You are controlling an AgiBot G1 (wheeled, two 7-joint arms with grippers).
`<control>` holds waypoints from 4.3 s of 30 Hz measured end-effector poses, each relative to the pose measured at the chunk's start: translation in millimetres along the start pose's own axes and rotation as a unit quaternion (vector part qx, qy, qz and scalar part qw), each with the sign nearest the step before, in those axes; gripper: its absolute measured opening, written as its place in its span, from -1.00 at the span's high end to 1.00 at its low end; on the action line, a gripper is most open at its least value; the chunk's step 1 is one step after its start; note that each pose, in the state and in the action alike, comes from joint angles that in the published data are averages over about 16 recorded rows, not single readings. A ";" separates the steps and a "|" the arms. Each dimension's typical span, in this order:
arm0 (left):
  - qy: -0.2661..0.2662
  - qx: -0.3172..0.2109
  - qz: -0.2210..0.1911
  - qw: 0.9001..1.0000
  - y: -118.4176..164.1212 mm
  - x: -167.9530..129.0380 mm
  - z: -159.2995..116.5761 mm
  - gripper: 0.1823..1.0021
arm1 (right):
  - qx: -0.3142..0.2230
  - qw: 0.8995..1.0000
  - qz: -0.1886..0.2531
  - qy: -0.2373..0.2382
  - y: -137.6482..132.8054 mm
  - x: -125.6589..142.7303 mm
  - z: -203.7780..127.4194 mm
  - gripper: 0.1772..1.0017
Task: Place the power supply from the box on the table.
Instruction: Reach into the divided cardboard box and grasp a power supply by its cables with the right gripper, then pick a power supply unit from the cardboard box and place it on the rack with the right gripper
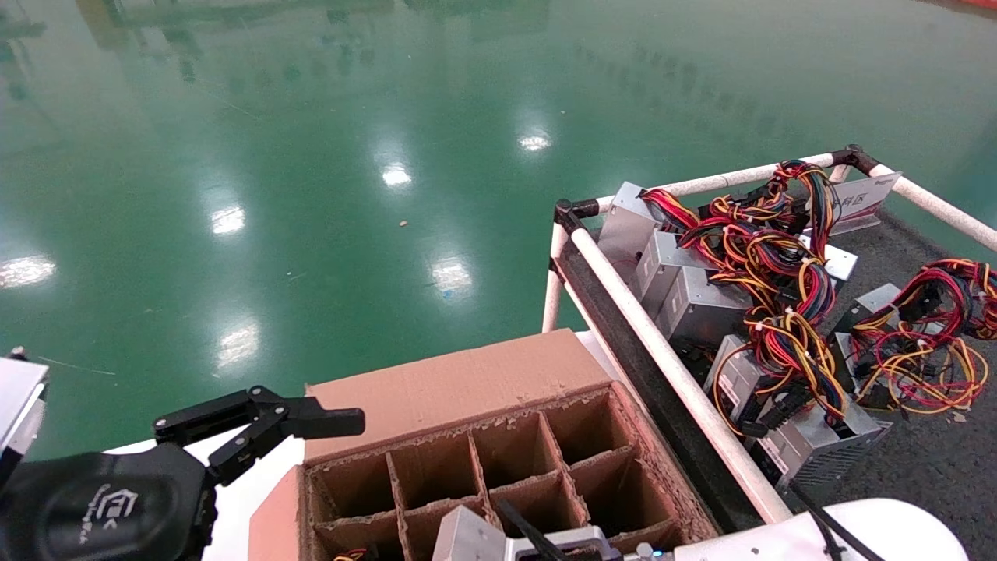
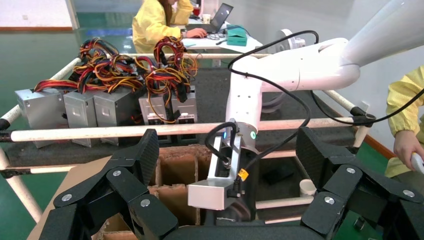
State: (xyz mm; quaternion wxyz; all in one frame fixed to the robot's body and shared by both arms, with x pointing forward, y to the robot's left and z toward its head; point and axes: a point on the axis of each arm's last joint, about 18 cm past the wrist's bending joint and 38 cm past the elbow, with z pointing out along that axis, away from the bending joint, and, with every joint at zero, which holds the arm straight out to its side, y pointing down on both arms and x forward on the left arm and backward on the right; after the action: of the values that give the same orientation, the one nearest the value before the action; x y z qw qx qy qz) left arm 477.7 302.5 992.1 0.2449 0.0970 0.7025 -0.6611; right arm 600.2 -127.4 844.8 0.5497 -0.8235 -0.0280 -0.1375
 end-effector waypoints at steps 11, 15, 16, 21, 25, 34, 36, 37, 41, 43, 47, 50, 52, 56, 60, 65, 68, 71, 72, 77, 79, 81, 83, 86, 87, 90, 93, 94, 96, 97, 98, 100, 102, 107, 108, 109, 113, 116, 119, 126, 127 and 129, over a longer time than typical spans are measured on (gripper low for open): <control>0.000 0.000 0.000 1.000 0.0 0.0 0.0 -1.00 | 0.018 1.000 -0.001 0.001 -12.8 -1.3 -12.3 0.84; 0.000 0.000 0.000 1.000 0.0 0.0 0.0 -1.00 | 0.031 1.000 0.004 0.003 -21.6 -2.5 -19.9 0.90; 0.000 0.000 0.000 1.000 0.0 0.0 0.0 -1.00 | 0.035 0.999 0.006 0.003 -24.6 -2.8 -22.3 0.91; 0.000 0.000 0.000 1.000 0.0 0.0 0.0 -1.00 | 0.057 0.998 0.020 0.002 -42.4 -5.9 -36.3 0.92; 0.000 0.000 0.000 1.000 0.0 0.0 0.0 -1.00 | 0.077 0.996 0.037 0.001 -57.9 -9.6 -50.4 0.93; 0.000 0.000 0.000 1.000 0.0 0.0 0.0 -1.00 | 0.114 0.991 0.070 0.002 -87.9 -20.5 -86.1 0.93; 0.000 0.000 0.000 1.000 0.0 0.0 0.0 -1.00 | 0.120 0.990 0.073 0.004 -92.6 -22.4 -94.0 0.93; 0.000 0.000 0.000 1.000 0.0 0.0 0.0 -1.00 | 0.123 0.990 0.074 0.005 -94.8 -23.2 -97.9 0.93; 0.000 0.000 0.000 1.000 0.0 0.0 0.0 -1.00 | 0.132 0.988 0.076 0.010 -102.2 -25.5 -112.7 0.93; 0.000 0.000 0.000 1.000 0.0 0.0 0.0 -1.00 | 0.137 0.988 0.076 0.013 -105.5 -26.3 -119.7 0.93; 0.000 0.000 0.000 1.000 0.0 0.0 0.0 -1.00 | 0.145 0.987 0.074 0.016 -111.6 -27.7 -132.7 0.93; 0.000 0.000 0.000 1.000 0.0 0.0 0.0 -1.00 | 0.152 0.985 0.073 0.018 -116.0 -28.7 -141.9 0.93; 0.000 0.000 0.000 1.000 0.0 0.0 0.0 -1.00 | 0.158 0.985 0.073 0.019 -119.5 -29.1 -147.9 0.93; 0.000 0.000 0.000 1.000 0.0 0.0 0.0 -1.00 | 0.172 0.982 0.073 0.022 -128.7 -30.0 -160.6 0.93; 0.000 0.000 0.000 1.000 0.0 0.0 0.0 -1.00 | 0.192 0.978 0.074 0.027 -141.9 -29.6 -176.1 0.93; 0.000 0.000 0.000 1.000 0.0 0.0 0.0 -1.00 | 0.226 0.970 0.078 0.042 -165.2 -26.0 -201.2 0.93; 0.000 0.000 0.000 1.000 0.0 0.0 0.0 -1.00 | 0.250 0.963 0.081 0.054 -181.8 -21.7 -219.7 0.93; 0.000 0.000 0.000 1.000 0.0 0.0 0.0 -1.00 | 0.275 0.955 0.084 0.071 -198.5 -15.6 -240.8 0.93; 0.000 0.000 0.000 1.000 0.0 0.0 0.0 -1.00 | 0.283 0.952 0.085 0.077 -203.9 -13.3 -248.2 0.93; 0.000 0.000 0.000 1.000 0.0 0.0 0.0 -1.00 | 0.320 0.937 0.087 0.112 -228.4 -1.1 -287.9 0.93; 0.000 0.000 0.000 1.000 0.0 0.0 0.0 -1.00 | 0.332 0.931 0.086 0.127 -236.4 3.7 -304.2 0.93; 0.000 0.000 0.000 1.000 0.0 0.0 0.0 -1.00 | 0.344 0.925 0.085 0.141 -243.4 8.1 -320.2 0.93; 0.000 0.000 0.000 1.000 0.0 0.0 0.0 -1.00 | 0.354 0.918 0.084 0.156 -249.3 11.9 -336.1 0.93; 0.000 0.000 0.000 1.000 0.0 0.0 0.0 -1.00 | 0.366 0.910 0.081 0.179 -256.3 16.1 -358.9 0.93; 0.000 0.000 0.000 1.000 0.0 0.0 0.0 -1.00 | 0.370 0.907 0.079 0.186 -258.2 17.1 -366.1 0.93; 0.000 0.000 0.000 1.000 0.0 0.0 0.0 -1.00 | 0.379 0.899 0.075 0.207 -262.6 19.4 -387.1 0.93; 0.000 0.000 0.000 1.000 0.0 0.0 0.0 -1.00 | 0.387 0.890 0.071 0.229 -265.1 20.6 -407.0 0.93; 0.000 0.000 0.000 1.000 0.0 0.0 0.0 -1.00 | 0.389 0.888 0.070 0.236 -265.6 20.6 -413.5 0.93; 0.000 0.000 0.000 1.000 0.0 0.0 0.0 -1.00 | 0.394 0.882 0.068 0.249 -266.1 20.3 -426.0 0.93; 0.000 0.000 0.000 1.000 0.0 0.0 0.0 -1.00 | 0.396 0.879 0.068 0.256 -266.1 19.9 -432.5 0.93; 0.000 0.000 0.000 1.000 0.0 0.0 0.0 -1.00 | 0.398 0.876 0.067 0.263 -265.9 19.4 -438.8 0.93; 0.000 0.000 0.000 1.000 0.0 0.0 0.0 -1.00 | 0.402 0.871 0.066 0.276 -265.0 18.2 -451.2 0.94; 0.000 0.000 0.000 1.000 0.0 0.0 0.0 -1.00 | 0.405 0.865 0.064 0.290 -263.7 16.7 -463.1 0.94; 0.000 0.000 0.000 1.000 0.0 0.0 0.0 -1.00 | 0.412 0.849 0.063 0.324 -258.4 12.0 -492.0 0.94; 0.000 0.000 0.000 1.000 0.0 0.0 0.0 -1.00 | 0.414 0.846 0.063 0.331 -257.1 11.0 -497.5 0.94; 0.000 0.000 0.000 1.000 0.0 0.0 0.0 -1.00 | 0.415 0.843 0.063 0.338 -255.6 10.0 -503.1 0.94; 0.000 0.000 0.000 1.000 0.0 0.0 0.0 -1.00 | 0.416 0.829 0.064 0.368 -247.4 7.1 -523.8 0.94; 0.000 0.000 0.000 1.000 0.0 0.0 0.0 -1.00 | 0.415 0.818 0.067 0.392 -239.5 6.9 -537.6 0.94; 0.000 0.000 0.000 1.000 0.0 0.0 0.0 -1.00 | 0.414 0.806 0.072 0.416 -230.7 9.1 -549.6 0.94; 0.000 0.000 0.000 1.000 0.0 0.0 0.0 -1.00 | 0.410 0.777 0.089 0.470 -208.4 24.2 -568.1 0.94; 0.000 0.000 0.000 1.000 0.0 0.0 0.0 -1.00 | 0.409 0.772 0.092 0.477 -205.1 27.6 -569.6 0.94; 0.000 0.000 0.000 1.000 0.0 0.0 0.0 -1.00 | 0.409 0.764 0.098 0.490 -199.2 35.1 -571.4 0.94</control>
State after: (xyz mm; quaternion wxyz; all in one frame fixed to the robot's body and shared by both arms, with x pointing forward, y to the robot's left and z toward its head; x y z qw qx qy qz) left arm 477.7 302.5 992.1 0.2449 0.0970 0.7025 -0.6611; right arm 482.9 -574.4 1237.0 0.7836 -0.3397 0.2725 -0.4431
